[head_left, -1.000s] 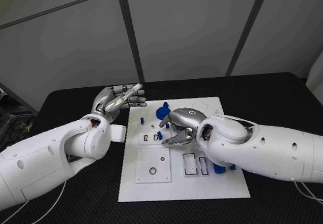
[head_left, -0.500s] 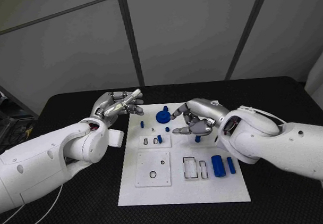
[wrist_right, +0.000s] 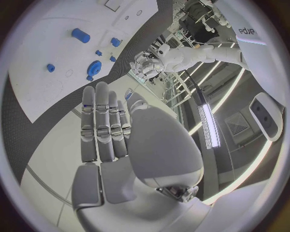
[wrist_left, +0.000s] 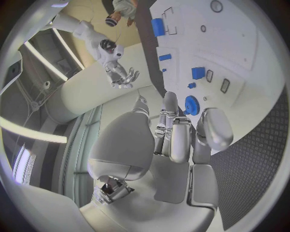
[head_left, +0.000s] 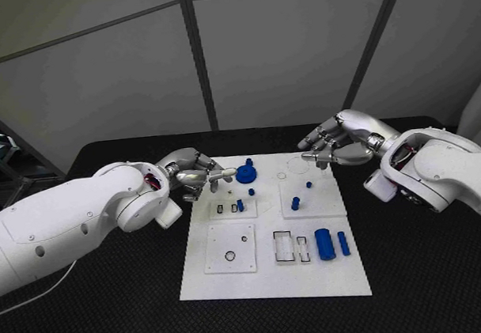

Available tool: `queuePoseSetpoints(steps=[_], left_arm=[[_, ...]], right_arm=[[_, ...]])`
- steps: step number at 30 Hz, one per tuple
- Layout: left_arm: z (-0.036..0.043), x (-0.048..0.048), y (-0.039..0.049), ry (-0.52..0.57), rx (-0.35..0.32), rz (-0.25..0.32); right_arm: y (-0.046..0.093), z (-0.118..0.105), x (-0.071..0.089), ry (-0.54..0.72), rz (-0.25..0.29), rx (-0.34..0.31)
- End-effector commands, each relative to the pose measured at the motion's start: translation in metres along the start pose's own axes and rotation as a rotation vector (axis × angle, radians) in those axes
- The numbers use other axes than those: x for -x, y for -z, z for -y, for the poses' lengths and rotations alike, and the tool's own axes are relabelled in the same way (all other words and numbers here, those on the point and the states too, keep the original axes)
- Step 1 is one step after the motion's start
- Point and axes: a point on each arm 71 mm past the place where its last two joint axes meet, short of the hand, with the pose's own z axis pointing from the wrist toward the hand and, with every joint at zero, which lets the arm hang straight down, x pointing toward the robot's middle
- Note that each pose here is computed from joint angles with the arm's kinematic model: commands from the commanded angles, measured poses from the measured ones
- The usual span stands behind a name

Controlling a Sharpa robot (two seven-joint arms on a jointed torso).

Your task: Assemble the parts on the task board

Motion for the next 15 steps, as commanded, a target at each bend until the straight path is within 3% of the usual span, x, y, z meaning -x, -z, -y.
queuePoseSetpoints(steps=[1, 7, 15], left_arm=[[-0.0055, -0.0016, -0.0014, -0.280, 0.220, -0.067], [0.0055, -0.0028, -0.0116, -0.420, 0.285, -0.094], [0.0162, -0.0115, -0.0272, -0.510, 0.308, -0.103]], right_arm=[[-0.001, 0.005, 0.010, -0.114, 0.022, 0.022], [-0.004, 0.013, 0.018, -0.089, 0.052, 0.022], [-0.007, 0.014, 0.021, -0.073, 0.079, 0.033]])
